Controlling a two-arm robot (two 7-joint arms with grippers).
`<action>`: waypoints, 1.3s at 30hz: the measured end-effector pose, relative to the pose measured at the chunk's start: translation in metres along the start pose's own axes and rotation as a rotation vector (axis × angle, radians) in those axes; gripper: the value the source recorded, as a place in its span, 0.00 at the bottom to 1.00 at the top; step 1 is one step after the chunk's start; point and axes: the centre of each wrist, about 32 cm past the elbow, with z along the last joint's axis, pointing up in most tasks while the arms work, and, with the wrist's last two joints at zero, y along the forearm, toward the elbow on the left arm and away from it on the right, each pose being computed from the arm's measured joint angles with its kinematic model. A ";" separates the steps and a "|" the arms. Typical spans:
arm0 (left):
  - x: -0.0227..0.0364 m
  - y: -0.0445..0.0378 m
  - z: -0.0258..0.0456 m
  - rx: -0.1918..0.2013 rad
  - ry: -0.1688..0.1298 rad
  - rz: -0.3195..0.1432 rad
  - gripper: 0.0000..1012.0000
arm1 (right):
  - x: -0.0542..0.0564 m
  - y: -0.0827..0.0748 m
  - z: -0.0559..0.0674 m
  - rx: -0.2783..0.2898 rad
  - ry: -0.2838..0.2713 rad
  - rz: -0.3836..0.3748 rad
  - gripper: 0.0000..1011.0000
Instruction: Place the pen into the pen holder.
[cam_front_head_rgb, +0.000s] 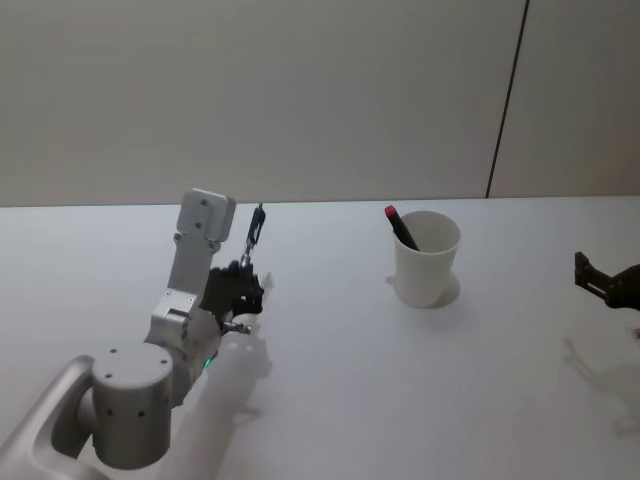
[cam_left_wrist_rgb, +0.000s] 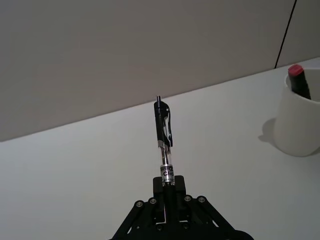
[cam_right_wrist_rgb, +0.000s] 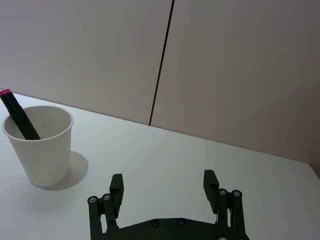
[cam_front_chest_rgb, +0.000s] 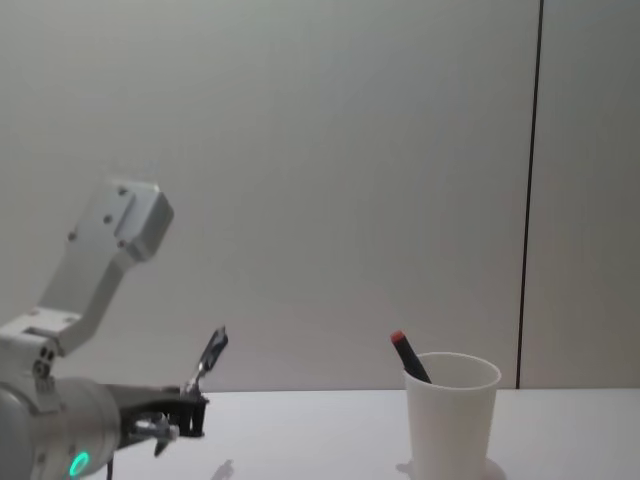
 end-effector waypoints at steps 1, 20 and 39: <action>0.0009 0.0018 0.0003 -0.022 -0.008 -0.002 0.14 | 0.000 0.000 0.000 0.000 0.000 0.000 0.99; 0.0081 0.0154 0.0088 -0.314 -0.156 -0.090 0.14 | 0.000 0.000 0.000 0.000 0.000 0.000 0.99; 0.0008 0.0014 0.0216 -0.492 -0.275 -0.334 0.14 | 0.000 0.000 0.000 0.000 0.000 0.000 0.99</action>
